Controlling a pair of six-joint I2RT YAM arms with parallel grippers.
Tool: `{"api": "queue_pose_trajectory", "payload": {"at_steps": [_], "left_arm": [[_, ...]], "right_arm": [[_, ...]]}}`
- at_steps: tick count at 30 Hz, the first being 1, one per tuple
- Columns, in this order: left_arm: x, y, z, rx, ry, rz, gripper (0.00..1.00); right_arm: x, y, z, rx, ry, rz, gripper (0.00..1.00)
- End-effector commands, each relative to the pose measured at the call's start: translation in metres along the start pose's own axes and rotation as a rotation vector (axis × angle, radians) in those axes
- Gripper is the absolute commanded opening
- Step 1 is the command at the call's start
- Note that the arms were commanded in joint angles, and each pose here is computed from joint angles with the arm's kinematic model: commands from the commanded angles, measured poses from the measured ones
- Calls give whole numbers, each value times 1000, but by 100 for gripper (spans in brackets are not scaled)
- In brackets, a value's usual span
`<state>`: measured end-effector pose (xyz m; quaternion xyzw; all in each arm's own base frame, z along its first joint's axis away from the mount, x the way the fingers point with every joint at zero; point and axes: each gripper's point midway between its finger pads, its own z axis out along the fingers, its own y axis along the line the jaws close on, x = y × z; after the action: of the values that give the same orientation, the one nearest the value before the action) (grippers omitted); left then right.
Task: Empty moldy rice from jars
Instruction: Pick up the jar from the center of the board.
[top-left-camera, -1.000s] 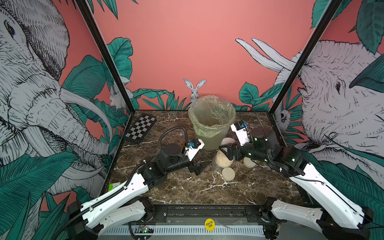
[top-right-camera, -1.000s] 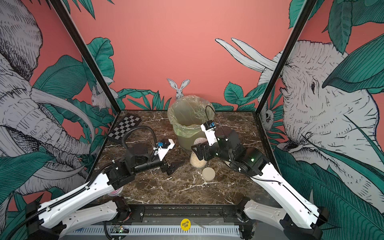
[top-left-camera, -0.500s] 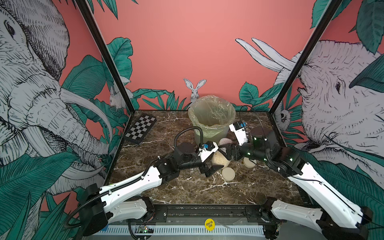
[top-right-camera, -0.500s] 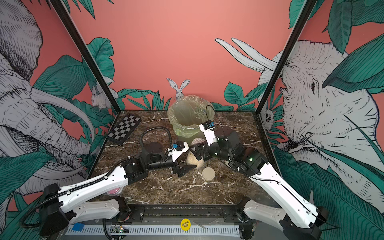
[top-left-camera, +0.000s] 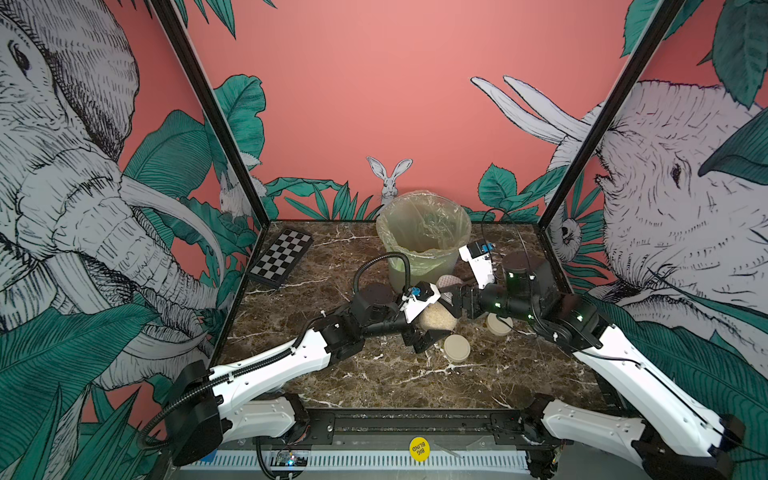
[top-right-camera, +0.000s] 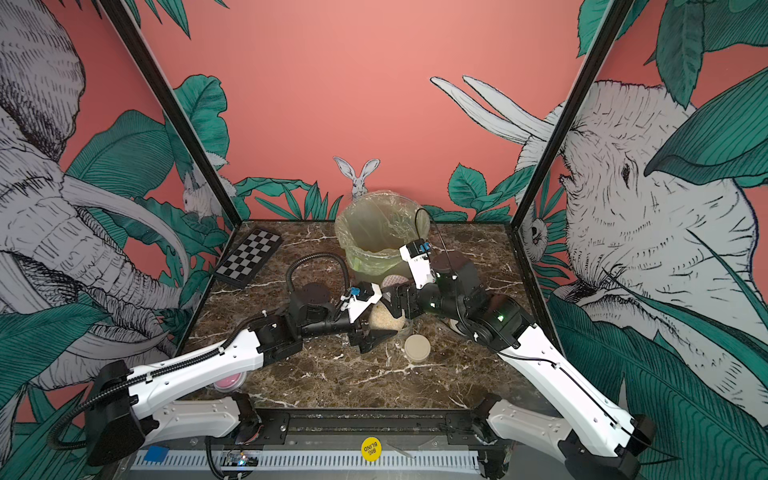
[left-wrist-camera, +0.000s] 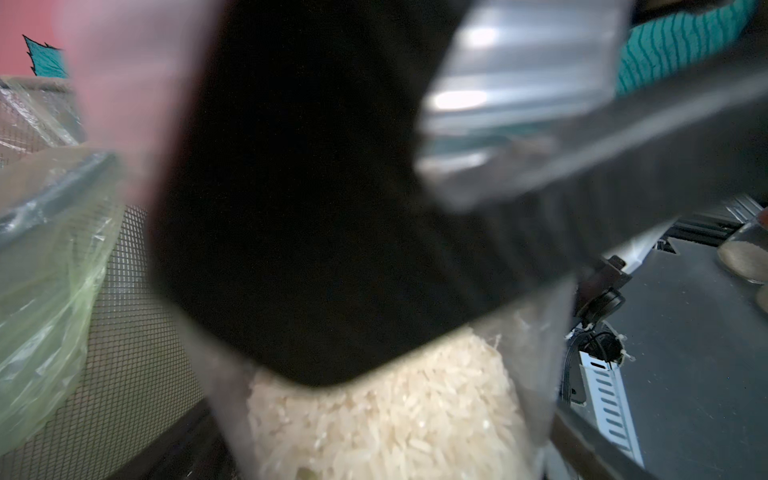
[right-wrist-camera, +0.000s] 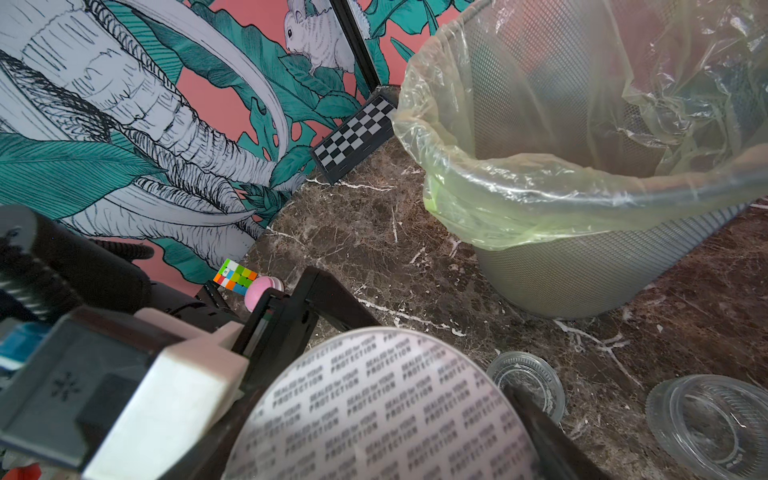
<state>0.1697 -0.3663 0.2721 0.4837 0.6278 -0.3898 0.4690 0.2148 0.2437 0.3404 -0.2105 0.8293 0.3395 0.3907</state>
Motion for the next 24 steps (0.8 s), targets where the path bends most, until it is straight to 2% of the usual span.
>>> {"api": "queue_pose_trajectory", "payload": {"at_steps": [1, 24], "left_arm": [[-20, -3, -3, 9, -48, 44, 100], [-26, 5, -7, -44, -97, 61, 99]], "right_arm": [[-26, 15, -6, -70, -103, -5, 62], [-33, 13, -15, -93, -169, 75, 59]]}}
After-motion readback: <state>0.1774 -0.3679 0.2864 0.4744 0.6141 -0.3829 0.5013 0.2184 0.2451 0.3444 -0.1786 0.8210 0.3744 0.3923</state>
